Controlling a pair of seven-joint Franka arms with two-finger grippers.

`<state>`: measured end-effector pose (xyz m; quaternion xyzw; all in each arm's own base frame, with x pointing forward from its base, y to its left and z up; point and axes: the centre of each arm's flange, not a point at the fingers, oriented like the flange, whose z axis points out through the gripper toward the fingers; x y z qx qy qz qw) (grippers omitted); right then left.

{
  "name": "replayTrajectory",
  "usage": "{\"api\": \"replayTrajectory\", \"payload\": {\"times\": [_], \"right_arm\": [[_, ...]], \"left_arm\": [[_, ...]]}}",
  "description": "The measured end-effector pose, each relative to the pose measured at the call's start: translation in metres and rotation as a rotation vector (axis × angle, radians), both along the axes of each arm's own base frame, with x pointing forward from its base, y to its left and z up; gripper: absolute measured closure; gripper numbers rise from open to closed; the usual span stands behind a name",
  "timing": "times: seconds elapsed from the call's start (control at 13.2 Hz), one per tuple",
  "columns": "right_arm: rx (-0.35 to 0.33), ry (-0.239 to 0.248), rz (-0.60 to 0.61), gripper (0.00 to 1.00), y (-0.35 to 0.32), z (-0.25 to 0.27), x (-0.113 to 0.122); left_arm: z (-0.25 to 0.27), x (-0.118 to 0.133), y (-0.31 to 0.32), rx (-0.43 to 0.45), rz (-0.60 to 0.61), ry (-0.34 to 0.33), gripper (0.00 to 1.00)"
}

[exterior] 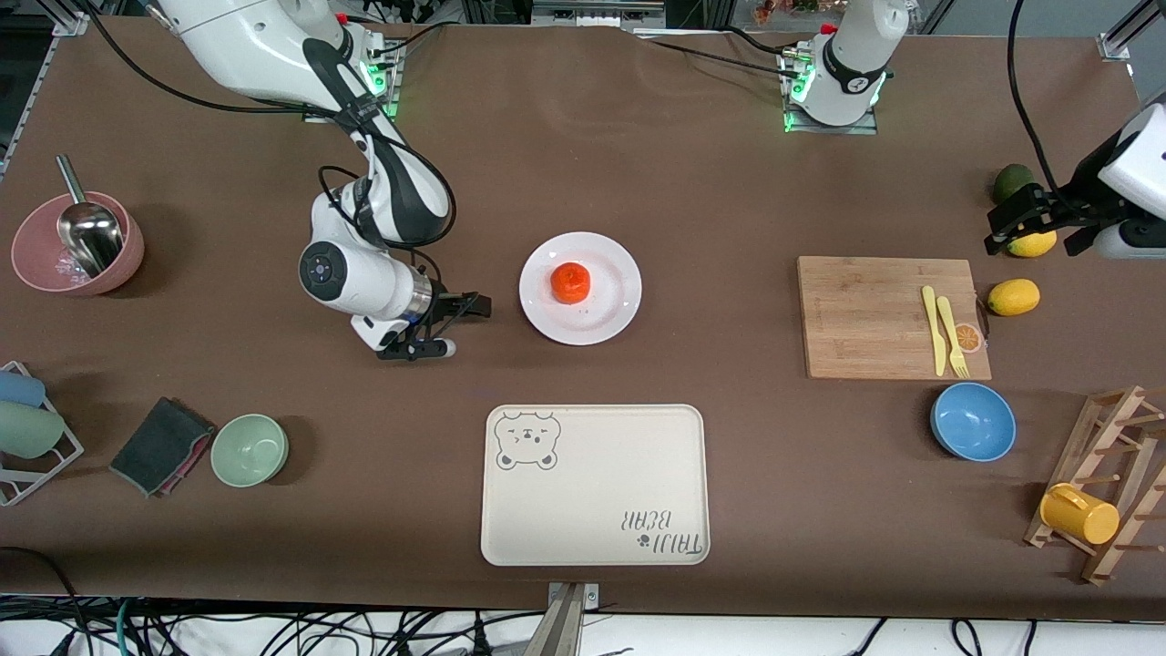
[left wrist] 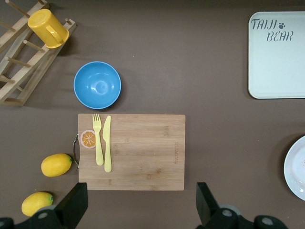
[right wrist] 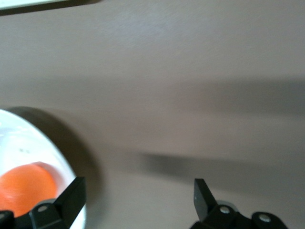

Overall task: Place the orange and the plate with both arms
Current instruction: 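Move the right gripper to the plate rim and grasp it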

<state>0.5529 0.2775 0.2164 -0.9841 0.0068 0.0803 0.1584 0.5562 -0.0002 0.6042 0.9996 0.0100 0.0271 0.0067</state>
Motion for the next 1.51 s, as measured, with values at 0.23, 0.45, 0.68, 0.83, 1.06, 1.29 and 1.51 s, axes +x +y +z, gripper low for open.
{"api": "replayTrajectory", "payload": {"times": [0.23, 0.45, 0.68, 0.83, 1.06, 1.29, 1.51], "right_arm": [[0.057, 0.009, -0.056, 0.00, 0.011, 0.000, -0.006], [0.168, 0.032, -0.088, 0.00, 0.016, -0.001, -0.010], [0.210, 0.032, -0.050, 0.00, 0.018, -0.007, -0.018], [0.221, 0.041, -0.022, 0.00, 0.020, -0.015, -0.025], [0.250, 0.051, 0.009, 0.00, 0.025, -0.027, -0.032], [0.262, 0.045, 0.065, 0.01, 0.030, -0.036, -0.038], [0.271, 0.040, 0.112, 0.13, 0.032, -0.045, -0.042]], "left_arm": [[0.005, 0.000, 0.001, 0.001, 0.003, 0.007, 0.00], [0.001, 0.002, 0.000, 0.001, 0.001, 0.023, 0.00], [0.000, 0.002, 0.010, 0.002, 0.019, 0.027, 0.00], [-0.001, 0.002, 0.023, 0.001, 0.042, 0.031, 0.00], [-0.003, 0.002, 0.031, 0.001, 0.054, 0.034, 0.00], [-0.002, 0.003, 0.030, 0.001, 0.053, 0.034, 0.00], [-0.002, 0.003, 0.029, 0.001, 0.052, 0.033, 0.00]]}}
